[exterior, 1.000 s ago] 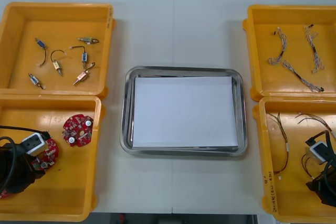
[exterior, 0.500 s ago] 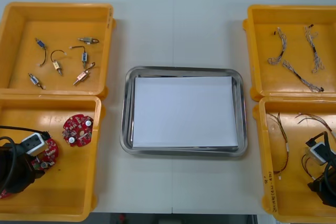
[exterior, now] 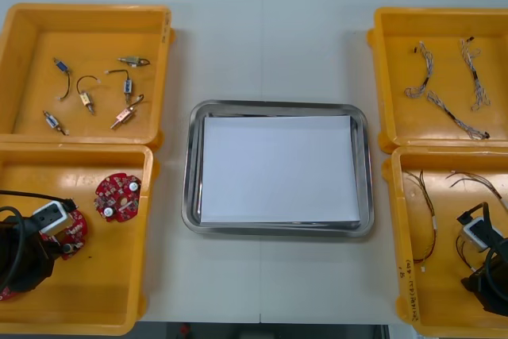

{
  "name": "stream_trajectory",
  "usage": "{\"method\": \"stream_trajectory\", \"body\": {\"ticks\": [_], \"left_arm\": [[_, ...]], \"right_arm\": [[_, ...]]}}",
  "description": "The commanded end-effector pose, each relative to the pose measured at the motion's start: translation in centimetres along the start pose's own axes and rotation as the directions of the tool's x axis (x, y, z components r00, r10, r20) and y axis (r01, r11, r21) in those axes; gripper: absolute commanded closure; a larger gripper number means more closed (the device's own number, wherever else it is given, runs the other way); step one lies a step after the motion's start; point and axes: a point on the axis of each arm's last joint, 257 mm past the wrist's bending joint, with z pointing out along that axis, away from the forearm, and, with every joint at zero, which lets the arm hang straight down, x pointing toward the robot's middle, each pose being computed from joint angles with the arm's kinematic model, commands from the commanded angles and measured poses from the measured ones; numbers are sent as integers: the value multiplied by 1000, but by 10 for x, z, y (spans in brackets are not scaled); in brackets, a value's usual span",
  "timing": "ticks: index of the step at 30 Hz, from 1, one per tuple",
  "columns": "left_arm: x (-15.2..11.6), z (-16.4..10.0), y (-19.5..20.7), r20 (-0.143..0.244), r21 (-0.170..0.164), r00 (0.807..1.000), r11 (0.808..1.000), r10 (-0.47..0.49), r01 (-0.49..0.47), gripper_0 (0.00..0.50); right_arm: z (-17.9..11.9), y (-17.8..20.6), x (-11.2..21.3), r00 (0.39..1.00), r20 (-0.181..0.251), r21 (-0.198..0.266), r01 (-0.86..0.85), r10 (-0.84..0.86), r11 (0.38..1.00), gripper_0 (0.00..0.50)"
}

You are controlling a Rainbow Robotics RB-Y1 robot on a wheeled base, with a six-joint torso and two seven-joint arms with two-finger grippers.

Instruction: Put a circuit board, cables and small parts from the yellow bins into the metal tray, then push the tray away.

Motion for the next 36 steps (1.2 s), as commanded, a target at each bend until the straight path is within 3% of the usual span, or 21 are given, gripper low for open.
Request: {"method": "stream_trajectory", "body": {"ticks": [1,14,19,24,36], "left_arm": [[6,-6,8,-19,-14,991,991,135,-136,500],[-7,-17,8,0,-19,991,991,135,-135,500],[-4,-34,12,-42,-23,991,991,129,-130,500],[-5,-47,15,-61,-32,992,993,108,-110,500],[-29,-70,19,-70,-44,996,997,56,-59,500]], "right_arm": [[2,-1,6,999,-3,19,48,-48,999,0],[3,0,16,999,-15,24,45,-44,999,0],[3,3,17,999,-9,22,36,-36,999,0],[4,4,19,999,-12,18,32,-32,999,0],[5,10,17,1000,-4,2,22,-22,1000,0]]}}
